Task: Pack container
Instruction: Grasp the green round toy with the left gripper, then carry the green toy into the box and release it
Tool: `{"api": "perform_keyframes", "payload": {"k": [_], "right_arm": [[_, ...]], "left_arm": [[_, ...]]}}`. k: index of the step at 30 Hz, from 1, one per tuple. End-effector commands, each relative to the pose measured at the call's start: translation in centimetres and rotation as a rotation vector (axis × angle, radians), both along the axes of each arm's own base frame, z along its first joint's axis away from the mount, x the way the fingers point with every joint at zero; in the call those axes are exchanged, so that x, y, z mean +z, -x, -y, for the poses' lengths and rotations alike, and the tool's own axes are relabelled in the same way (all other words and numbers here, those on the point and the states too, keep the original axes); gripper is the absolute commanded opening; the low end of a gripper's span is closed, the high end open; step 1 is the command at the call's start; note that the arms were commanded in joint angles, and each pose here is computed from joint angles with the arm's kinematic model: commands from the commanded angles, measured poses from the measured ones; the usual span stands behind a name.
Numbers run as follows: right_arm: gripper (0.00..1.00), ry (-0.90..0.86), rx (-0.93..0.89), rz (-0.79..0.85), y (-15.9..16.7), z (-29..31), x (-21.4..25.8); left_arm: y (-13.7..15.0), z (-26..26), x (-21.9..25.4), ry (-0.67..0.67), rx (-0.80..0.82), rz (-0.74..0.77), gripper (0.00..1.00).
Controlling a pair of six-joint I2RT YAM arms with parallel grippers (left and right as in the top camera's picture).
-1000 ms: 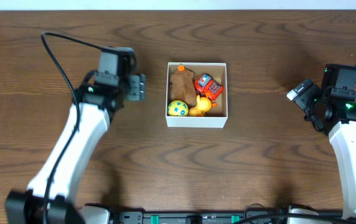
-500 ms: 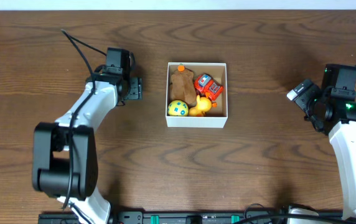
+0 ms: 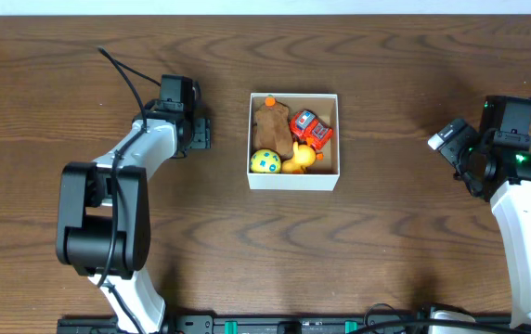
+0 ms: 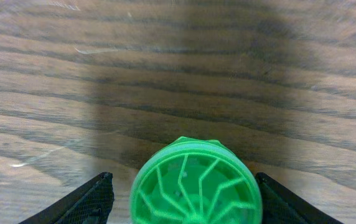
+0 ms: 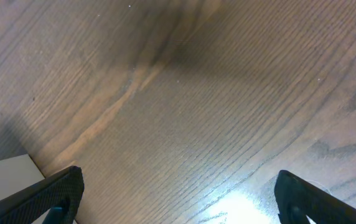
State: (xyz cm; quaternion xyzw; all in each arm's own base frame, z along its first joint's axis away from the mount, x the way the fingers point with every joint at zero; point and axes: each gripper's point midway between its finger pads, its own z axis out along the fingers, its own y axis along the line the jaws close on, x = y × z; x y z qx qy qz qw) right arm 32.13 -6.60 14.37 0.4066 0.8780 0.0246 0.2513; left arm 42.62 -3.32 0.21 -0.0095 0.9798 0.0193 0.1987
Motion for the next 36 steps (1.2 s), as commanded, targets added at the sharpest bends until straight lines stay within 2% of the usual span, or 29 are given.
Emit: {"api": "perform_keyframes", "payload": {"k": [1,7,9,12,13,19,23,27,31,36], "right_arm": [[0.99,0.011,-0.008,-0.004,0.0,0.4,0.0],[0.99,0.011,-0.008,-0.004,0.0,0.4,0.0],[0.99,0.011,-0.008,-0.004,0.0,0.4,0.0],[0.99,0.011,-0.008,-0.004,0.0,0.4,0.0],[0.99,0.011,-0.008,-0.004,0.0,0.4,0.0],[0.99,0.011,-0.008,-0.004,0.0,0.4,0.0],[0.99,0.011,-0.008,-0.004,0.0,0.4,0.0],[0.99,0.011,-0.008,-0.004,0.0,0.4,0.0],[0.99,0.011,-0.008,-0.004,0.0,0.4,0.0],[0.99,0.011,-0.008,-0.004,0.0,0.4,0.0]], "left_arm": [[-0.2,-0.3,-1.0,-0.011,-0.006,-0.018,0.71],[-0.6,-0.2,-0.8,-0.01,-0.006,0.0,0.7],[-0.7,-0.2,-0.8,-0.009,-0.006,0.004,0.64],[-0.7,-0.2,-0.7,-0.009,-0.006,0.004,0.47],[-0.7,-0.2,-0.6,-0.009,-0.007,0.004,0.45],[-0.5,-0.2,1.7,-0.007,-0.006,0.031,0.44],[-0.9,0.1,7.4,0.005,-0.014,0.148,0.44],[-0.1,1.9,16.0,0.033,-0.057,0.336,0.43],[3.0,6.3,22.9,0.082,-0.173,0.483,0.42],[7.6,14.0,24.8,0.15,-0.379,0.495,0.43]]}}
